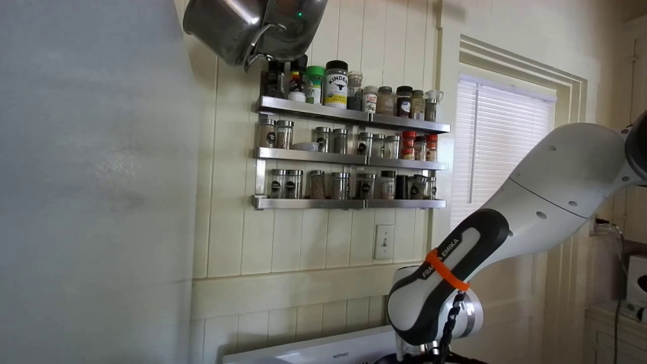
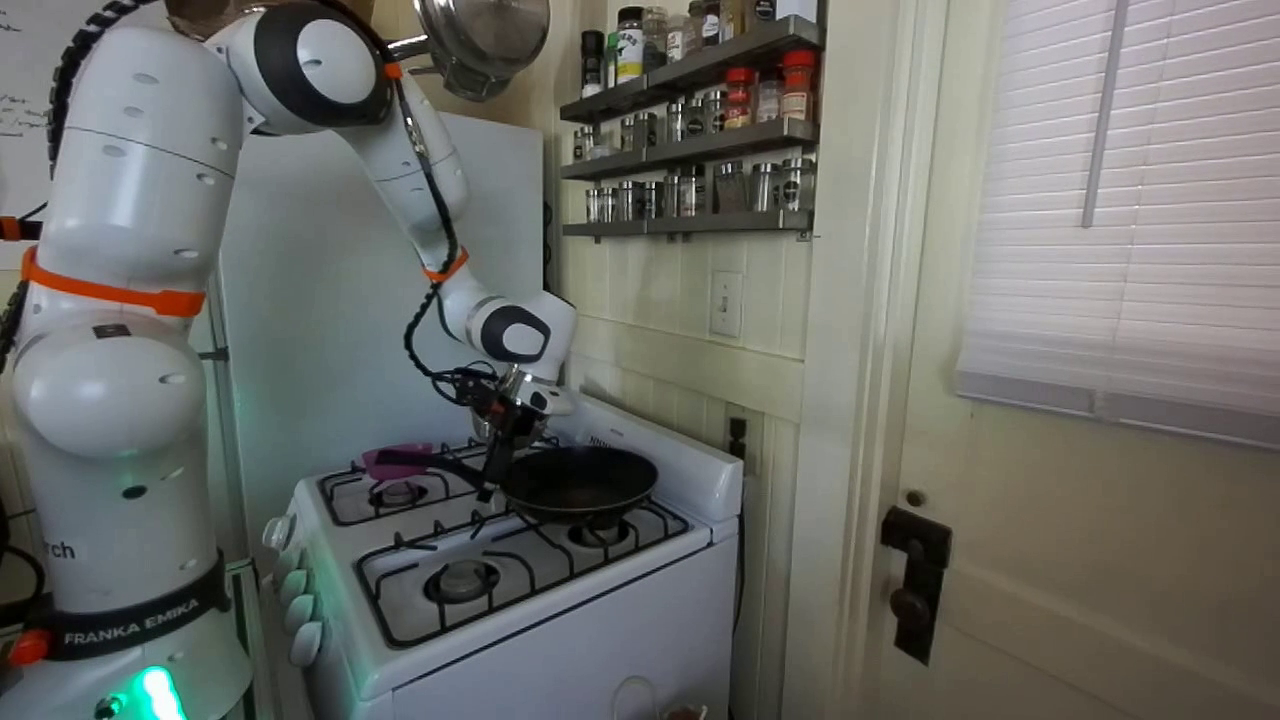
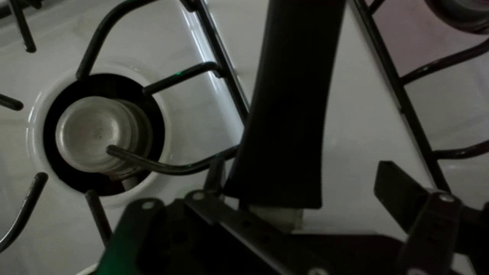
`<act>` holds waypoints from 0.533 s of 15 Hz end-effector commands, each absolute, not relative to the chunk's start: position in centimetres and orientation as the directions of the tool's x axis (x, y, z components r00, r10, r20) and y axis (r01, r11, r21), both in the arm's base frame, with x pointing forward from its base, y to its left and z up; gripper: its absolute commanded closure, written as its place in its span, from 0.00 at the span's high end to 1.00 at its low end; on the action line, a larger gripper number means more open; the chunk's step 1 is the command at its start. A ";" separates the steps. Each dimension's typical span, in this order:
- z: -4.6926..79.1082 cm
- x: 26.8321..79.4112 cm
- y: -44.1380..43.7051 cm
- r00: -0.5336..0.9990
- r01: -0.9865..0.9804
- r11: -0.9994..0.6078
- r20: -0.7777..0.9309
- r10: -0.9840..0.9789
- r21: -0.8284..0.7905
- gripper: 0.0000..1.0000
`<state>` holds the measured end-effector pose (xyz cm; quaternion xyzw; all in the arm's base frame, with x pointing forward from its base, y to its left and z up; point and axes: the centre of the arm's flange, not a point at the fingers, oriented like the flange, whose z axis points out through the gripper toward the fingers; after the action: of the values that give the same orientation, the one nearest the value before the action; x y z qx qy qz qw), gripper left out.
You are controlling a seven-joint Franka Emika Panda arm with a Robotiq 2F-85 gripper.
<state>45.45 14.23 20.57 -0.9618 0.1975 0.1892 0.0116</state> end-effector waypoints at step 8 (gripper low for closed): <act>23.8 43.7 11.8 0.844 -0.487 -0.872 -0.283 -0.455 -0.053 1.00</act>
<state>45.27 11.42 23.68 -0.9582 0.2390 0.1527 0.0372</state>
